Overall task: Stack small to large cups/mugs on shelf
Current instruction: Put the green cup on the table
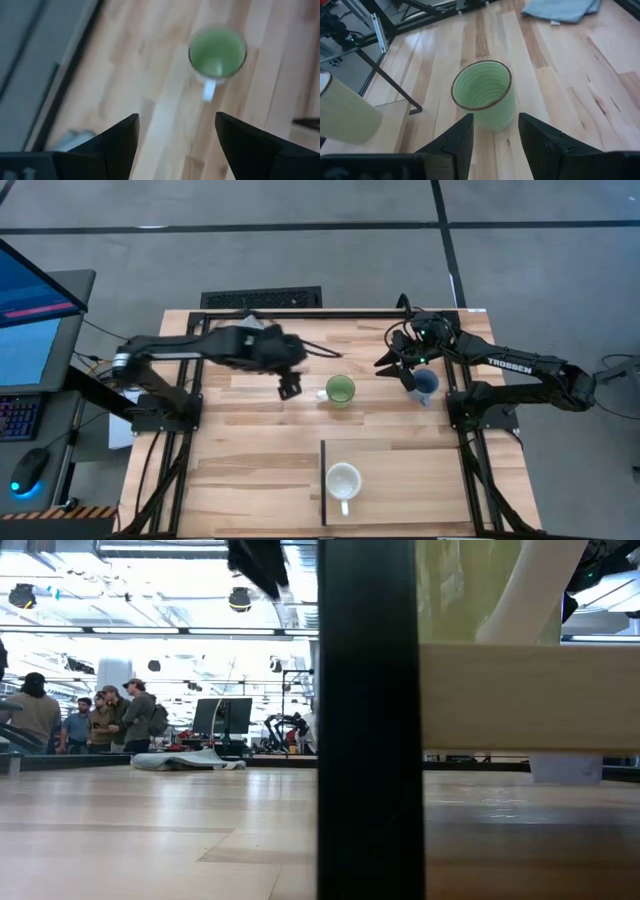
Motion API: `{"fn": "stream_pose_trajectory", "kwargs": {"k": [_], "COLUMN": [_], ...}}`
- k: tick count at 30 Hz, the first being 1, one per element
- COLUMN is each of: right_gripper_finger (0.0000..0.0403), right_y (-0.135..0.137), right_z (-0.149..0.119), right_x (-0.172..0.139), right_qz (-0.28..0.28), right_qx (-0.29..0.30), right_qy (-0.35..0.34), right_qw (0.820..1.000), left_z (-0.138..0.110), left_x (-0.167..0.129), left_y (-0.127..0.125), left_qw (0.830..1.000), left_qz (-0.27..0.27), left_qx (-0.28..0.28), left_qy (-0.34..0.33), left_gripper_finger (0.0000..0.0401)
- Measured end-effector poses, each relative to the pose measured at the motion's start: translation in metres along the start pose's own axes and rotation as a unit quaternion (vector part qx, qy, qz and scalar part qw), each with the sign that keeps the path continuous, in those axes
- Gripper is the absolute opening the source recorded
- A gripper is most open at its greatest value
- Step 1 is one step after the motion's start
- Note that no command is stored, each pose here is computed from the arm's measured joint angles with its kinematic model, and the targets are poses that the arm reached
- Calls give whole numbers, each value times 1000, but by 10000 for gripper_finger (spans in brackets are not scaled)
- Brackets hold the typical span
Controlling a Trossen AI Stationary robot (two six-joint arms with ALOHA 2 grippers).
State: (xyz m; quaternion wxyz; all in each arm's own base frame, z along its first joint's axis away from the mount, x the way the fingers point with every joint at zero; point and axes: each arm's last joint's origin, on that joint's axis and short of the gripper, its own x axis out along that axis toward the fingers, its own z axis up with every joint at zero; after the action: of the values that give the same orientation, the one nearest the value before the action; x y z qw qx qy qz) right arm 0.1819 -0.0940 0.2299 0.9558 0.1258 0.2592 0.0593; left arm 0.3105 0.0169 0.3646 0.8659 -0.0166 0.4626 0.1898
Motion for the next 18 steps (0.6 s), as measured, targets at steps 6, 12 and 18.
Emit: {"fn": "stream_pose_trajectory", "kwargs": {"k": [6,12,18], "right_gripper_finger": [178,178,178], "right_y": [0,0,0], "right_z": [0,0,1], "right_x": [0,0,0], "right_qz": [0,0,0], "right_qx": [11,11,10], "right_qy": [0,0,-2], "right_qw": [1000,1000,1000], "left_z": [-15,-44,-91], "left_x": [-66,-96,-87], "left_y": [1,-10,-18], "left_qw": [994,980,975], "left_qz": [43,90,76], "left_qx": [-12,-12,-28], "left_qy": [-101,-174,-207], "left_gripper_finger": [254,254,254]}}
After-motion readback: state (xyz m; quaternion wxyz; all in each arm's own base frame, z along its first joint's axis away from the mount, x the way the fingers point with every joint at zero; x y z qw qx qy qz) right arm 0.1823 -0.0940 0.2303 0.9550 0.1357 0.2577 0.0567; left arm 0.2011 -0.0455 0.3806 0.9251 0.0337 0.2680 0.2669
